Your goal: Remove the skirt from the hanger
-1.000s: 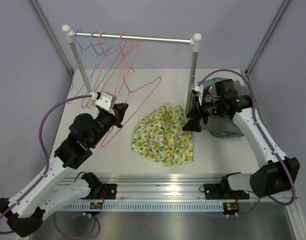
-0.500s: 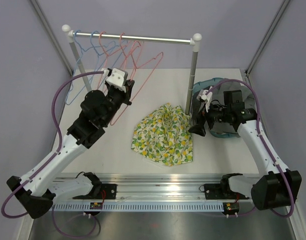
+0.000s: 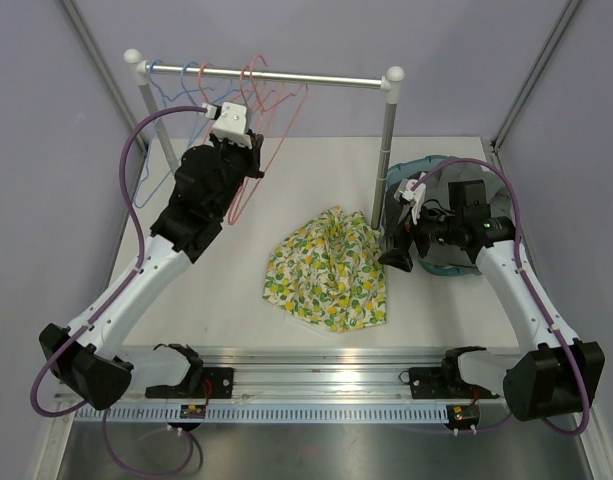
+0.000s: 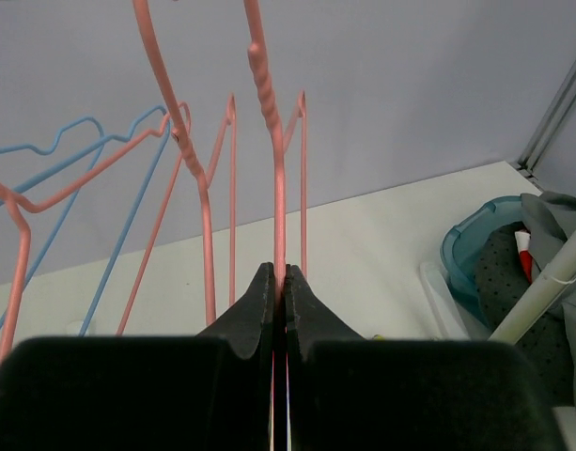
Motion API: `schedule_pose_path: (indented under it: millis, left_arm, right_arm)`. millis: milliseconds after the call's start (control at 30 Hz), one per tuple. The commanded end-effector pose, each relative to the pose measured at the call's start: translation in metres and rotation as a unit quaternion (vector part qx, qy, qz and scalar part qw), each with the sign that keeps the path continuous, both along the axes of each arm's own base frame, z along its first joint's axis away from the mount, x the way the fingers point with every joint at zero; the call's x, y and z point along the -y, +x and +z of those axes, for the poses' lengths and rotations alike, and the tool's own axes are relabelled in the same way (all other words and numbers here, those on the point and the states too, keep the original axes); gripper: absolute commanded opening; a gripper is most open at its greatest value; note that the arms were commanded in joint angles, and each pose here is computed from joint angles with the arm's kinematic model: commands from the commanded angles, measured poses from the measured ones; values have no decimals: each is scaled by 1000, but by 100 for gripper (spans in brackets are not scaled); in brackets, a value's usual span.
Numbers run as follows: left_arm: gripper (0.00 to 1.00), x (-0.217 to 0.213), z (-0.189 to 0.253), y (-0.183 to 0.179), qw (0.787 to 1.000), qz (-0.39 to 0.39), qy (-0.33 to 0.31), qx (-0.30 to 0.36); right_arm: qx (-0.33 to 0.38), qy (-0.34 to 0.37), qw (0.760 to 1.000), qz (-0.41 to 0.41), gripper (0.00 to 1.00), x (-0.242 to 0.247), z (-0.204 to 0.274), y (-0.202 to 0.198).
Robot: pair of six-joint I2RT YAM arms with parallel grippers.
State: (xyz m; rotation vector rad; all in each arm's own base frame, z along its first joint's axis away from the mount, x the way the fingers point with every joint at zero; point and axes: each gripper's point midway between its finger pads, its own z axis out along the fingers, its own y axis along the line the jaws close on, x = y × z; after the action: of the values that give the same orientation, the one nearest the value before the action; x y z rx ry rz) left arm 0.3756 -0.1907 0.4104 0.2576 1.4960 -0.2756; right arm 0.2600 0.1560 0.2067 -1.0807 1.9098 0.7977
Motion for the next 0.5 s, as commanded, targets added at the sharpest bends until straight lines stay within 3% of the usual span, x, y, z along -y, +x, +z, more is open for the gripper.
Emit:
schedule_pose_path:
  millis: [0, 267, 367, 400, 467]
  left_arm:
    - [0, 3, 41, 1, 997, -16, -54, 43]
    - [0, 1, 20, 13, 998, -21, -56, 15]
    - [14, 3, 26, 4, 997, -38, -66, 16]
    - [30, 4, 28, 0, 997, -43, -66, 15]
    - [46, 5, 38, -12, 995, -62, -73, 23]
  right_arm:
    - [32, -4, 999, 4, 100, 2, 6, 6]
    - [22, -8, 1000, 8, 99, 2, 1, 5]
    - [24, -5, 1000, 19, 100, 0, 1, 2]
    - [23, -2, 999, 25, 99, -1, 0, -1]
    - [23, 10, 999, 48, 99, -5, 0, -8]
